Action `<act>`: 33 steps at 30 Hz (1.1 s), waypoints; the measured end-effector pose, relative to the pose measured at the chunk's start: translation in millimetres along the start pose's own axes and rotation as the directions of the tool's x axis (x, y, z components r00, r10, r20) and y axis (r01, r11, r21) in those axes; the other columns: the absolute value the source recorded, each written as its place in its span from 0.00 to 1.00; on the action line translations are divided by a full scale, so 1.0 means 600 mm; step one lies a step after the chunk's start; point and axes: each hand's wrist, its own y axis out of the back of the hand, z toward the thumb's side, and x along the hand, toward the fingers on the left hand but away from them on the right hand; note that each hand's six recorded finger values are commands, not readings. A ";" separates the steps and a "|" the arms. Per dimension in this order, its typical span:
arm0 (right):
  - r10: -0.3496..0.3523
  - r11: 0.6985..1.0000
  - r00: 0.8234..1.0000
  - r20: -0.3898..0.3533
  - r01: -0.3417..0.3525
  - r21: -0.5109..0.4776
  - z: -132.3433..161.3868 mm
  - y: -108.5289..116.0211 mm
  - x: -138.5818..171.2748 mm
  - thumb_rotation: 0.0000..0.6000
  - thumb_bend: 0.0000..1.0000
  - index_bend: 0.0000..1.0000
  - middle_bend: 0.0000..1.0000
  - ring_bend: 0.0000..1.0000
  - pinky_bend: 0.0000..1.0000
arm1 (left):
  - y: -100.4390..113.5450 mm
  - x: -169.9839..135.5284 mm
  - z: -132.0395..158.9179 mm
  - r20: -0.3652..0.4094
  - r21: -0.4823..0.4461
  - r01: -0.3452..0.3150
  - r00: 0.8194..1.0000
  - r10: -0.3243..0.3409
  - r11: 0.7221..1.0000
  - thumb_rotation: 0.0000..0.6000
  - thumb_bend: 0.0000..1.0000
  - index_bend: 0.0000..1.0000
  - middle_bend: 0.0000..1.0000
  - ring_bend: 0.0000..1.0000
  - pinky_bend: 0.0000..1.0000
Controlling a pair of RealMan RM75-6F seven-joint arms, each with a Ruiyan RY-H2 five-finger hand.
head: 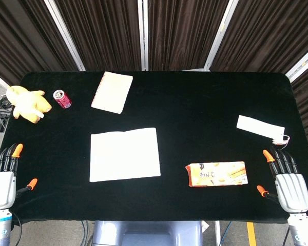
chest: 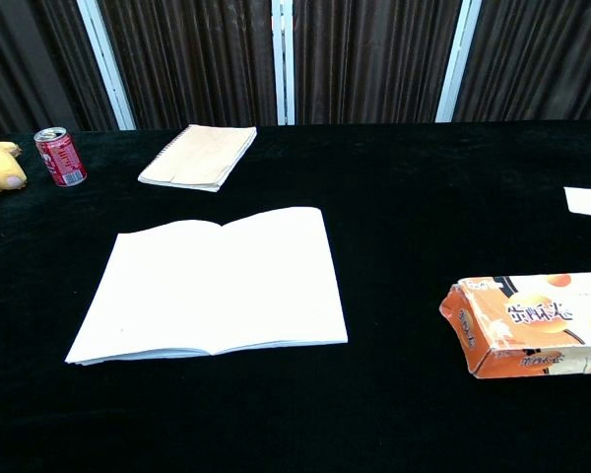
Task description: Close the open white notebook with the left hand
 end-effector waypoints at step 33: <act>0.025 1.000 1.000 0.001 -0.025 -0.008 0.000 -0.007 0.000 1.00 0.01 0.00 0.00 0.00 0.00 | -0.019 -0.006 0.053 0.109 0.021 0.045 0.993 -0.047 0.999 1.00 0.15 0.00 0.00 0.00 0.00</act>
